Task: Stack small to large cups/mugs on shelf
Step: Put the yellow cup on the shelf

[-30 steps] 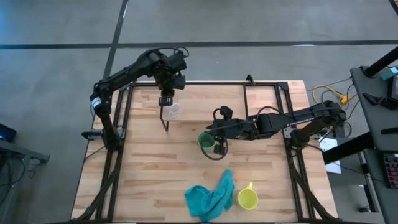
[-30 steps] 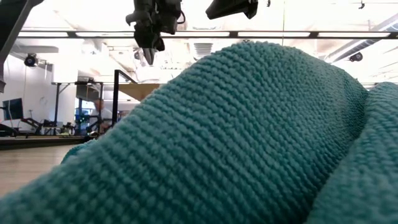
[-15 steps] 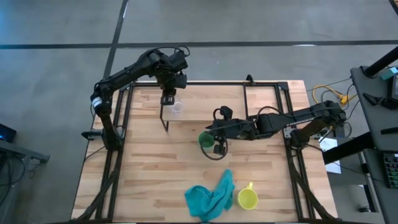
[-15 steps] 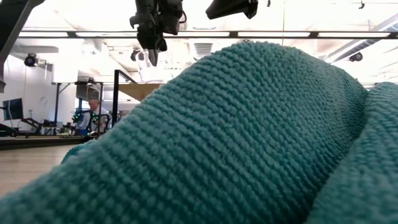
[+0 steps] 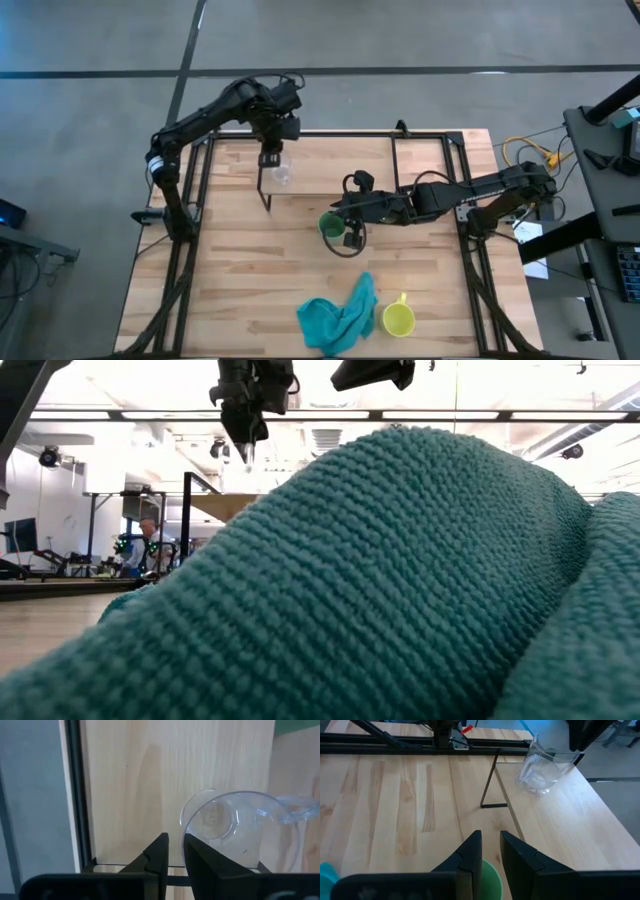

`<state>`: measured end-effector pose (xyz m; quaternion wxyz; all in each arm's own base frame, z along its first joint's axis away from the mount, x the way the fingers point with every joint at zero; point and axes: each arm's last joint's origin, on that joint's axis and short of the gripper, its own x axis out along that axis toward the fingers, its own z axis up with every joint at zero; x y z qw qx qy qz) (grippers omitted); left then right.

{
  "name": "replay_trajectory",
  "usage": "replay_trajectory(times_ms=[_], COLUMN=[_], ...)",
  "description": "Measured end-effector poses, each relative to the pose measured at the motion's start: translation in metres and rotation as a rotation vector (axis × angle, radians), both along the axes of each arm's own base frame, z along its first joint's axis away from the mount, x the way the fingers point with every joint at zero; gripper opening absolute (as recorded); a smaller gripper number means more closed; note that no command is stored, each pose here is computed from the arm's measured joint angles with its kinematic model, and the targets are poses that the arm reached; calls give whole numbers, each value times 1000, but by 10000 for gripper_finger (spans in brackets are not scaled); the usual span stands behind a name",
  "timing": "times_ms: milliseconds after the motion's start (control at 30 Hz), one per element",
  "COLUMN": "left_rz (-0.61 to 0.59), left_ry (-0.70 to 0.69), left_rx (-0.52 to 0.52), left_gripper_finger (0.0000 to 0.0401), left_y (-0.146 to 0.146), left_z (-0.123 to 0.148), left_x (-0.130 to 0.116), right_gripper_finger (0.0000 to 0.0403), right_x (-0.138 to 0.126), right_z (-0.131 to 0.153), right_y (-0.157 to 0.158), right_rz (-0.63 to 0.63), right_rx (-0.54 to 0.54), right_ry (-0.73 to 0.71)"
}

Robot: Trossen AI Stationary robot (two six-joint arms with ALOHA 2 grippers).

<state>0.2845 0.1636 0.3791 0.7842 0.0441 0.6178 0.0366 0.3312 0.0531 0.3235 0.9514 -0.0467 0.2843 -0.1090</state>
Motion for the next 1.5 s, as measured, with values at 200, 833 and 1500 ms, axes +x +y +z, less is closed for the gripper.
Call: replay_trajectory(times_ms=[200, 833, 1500], left_rz=[-2, -142, 26], left_ry=[-55, -202, -477], left_rx=[31, 28, -15], left_gripper_finger=[46, 46, 46], left_y=[-2, -54, -108], left_z=[16, 53, 112], left_x=[-1, -10, -91], right_gripper_finger=[63, 63, 63], right_x=[0, 1, -33], right_z=[0, -1, 10], right_y=[-2, -7, 5], right_rz=[-5, -7, 110], right_rx=[0, -22, 69], right_ry=[0, 16, 131])
